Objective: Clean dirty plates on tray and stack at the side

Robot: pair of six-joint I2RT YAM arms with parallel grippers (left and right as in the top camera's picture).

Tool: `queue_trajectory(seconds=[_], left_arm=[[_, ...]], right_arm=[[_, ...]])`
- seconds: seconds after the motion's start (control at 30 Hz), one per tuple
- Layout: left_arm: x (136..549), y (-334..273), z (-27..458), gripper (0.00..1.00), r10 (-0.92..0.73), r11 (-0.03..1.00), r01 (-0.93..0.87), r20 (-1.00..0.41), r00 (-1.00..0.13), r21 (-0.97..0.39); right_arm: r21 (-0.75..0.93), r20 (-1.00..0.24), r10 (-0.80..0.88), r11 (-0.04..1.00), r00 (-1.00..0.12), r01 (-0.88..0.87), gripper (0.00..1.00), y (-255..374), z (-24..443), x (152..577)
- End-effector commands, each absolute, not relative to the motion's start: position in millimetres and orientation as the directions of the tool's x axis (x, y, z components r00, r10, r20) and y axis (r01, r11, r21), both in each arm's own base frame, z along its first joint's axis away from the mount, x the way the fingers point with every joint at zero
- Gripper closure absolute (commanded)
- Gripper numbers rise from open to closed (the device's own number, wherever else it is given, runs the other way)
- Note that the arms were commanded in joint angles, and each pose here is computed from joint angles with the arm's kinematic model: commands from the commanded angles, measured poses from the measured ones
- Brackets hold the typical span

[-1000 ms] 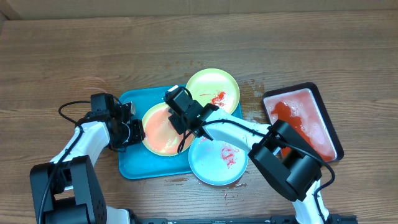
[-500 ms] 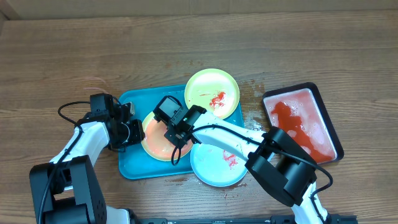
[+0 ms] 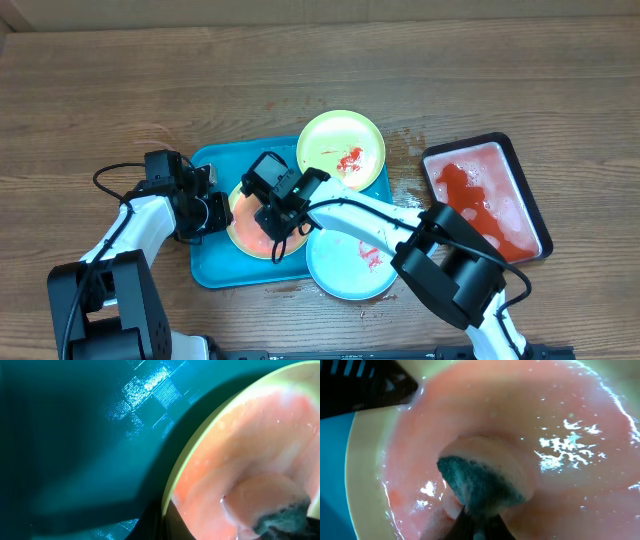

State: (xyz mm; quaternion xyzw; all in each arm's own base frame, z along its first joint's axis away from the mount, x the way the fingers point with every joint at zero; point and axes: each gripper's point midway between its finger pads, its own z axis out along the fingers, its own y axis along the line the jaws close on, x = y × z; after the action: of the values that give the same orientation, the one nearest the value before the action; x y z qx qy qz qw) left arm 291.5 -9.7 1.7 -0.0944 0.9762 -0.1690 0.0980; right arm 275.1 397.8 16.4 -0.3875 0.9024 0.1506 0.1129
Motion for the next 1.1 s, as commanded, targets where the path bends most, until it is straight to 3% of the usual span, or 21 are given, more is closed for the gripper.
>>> queue_trajectory(seconds=[0.0, 0.13, 0.23, 0.37, 0.4, 0.5, 0.77, 0.9, 0.97, 1.03, 1.07], left_arm=[[282, -11, -9, 0.96, -0.244, 0.92, -0.193, -0.113, -0.963, -0.342], [284, -10, -9, 0.93, -0.245, 0.92, -0.191, -0.122, -0.962, -0.342], [286, -10, -9, 0.84, -0.253, 0.918, -0.197, -0.127, -0.959, -0.344], [287, -9, -9, 0.9, -0.275, 0.913, -0.218, -0.123, -0.954, -0.344], [287, -9, -9, 0.95, -0.275, 0.913, -0.219, -0.123, -0.954, -0.344], [286, -10, -9, 0.96, -0.27, 0.913, -0.213, -0.123, -0.955, -0.348], [289, -14, -7, 0.96, -0.235, 0.914, -0.169, -0.142, -0.962, -0.37], [289, -16, -6, 0.81, -0.235, 0.908, -0.167, -0.14, -0.962, -0.383], [288, -16, -6, 0.85, -0.242, 0.906, -0.175, -0.134, -0.961, -0.384], [287, -16, -6, 0.96, -0.242, 0.906, -0.176, -0.13, -0.961, -0.384], [287, -17, -6, 0.96, -0.242, 0.906, -0.177, -0.129, -0.962, -0.384]], right_arm=[[0.108, -0.4, -0.588, 0.732, -0.703, -0.673, 0.96, 392, 49, 322], [0.099, -0.459, -0.537, 0.761, -0.708, -0.641, 0.96, 384, 91, 350], [0.104, -0.496, -0.494, 0.782, -0.714, -0.614, 0.96, 374, 124, 369], [0.11, -0.54, -0.442, 0.806, -0.716, -0.581, 0.96, 355, 167, 385], [0.11, -0.545, -0.435, 0.81, -0.717, -0.575, 0.96, 351, 173, 386], [0.095, -0.546, -0.409, 0.837, -0.731, -0.54, 0.96, 325, 194, 388], [0.04, -0.423, -0.309, 0.933, -0.852, -0.359, 0.96, 234, 207, 380], [0.04, -0.321, -0.194, 0.975, -0.927, -0.218, 0.96, 191, 197, 375], [0.036, -0.281, -0.14, 0.987, -0.949, -0.156, 0.96, 174, 194, 372], [0.028, -0.244, -0.089, 0.995, -0.966, -0.099, 0.96, 157, 191, 369], [0.015, -0.23, -0.053, 0.998, -0.972, -0.057, 0.96, 146, 190, 368]])
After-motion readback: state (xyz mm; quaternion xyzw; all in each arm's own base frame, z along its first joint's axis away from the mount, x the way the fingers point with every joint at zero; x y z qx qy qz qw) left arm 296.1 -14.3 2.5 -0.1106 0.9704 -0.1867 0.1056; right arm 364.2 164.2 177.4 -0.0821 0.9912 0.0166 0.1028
